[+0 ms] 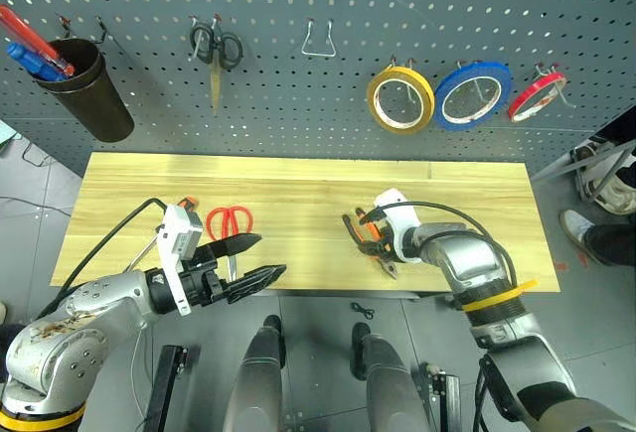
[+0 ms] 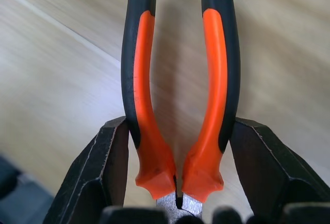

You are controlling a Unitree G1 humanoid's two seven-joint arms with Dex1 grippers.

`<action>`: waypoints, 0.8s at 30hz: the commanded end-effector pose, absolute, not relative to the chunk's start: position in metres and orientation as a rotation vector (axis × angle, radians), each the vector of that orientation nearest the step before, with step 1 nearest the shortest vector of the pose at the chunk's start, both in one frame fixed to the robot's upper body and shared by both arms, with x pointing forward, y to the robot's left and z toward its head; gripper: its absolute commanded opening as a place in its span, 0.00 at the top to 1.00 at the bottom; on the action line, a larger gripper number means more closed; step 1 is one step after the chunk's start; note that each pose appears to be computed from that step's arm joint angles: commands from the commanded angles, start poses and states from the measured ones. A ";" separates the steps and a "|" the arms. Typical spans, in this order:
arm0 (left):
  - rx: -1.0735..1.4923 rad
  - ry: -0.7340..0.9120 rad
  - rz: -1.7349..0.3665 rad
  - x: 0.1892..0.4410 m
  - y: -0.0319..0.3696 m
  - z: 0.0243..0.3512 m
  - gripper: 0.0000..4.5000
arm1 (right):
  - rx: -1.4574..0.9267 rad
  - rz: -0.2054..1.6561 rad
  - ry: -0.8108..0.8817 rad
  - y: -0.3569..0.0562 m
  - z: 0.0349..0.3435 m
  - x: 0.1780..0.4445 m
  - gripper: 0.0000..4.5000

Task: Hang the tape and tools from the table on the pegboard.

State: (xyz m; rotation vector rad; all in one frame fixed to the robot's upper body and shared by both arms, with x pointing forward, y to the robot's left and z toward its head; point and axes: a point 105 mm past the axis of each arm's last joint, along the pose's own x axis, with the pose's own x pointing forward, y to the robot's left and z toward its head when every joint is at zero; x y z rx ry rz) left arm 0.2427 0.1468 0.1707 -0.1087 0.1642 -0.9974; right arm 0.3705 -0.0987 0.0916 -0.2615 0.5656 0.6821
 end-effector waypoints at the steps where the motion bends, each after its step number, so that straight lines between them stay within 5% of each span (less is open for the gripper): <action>1: -0.191 0.050 -0.960 0.251 0.154 0.201 0.00 | -0.219 0.836 0.142 -0.054 0.195 0.358 0.42; 6: -0.390 -0.135 -0.900 0.269 0.166 0.250 0.00 | -0.180 0.775 -0.391 -0.023 0.320 0.350 0.42; 11: -0.543 -0.295 -0.853 0.288 0.176 0.291 0.00 | -0.132 0.586 -0.773 -0.020 0.400 0.353 0.42; 24: -0.542 -0.313 -0.884 0.289 0.168 0.305 0.00 | -0.174 0.395 -0.908 -0.026 0.401 0.394 0.42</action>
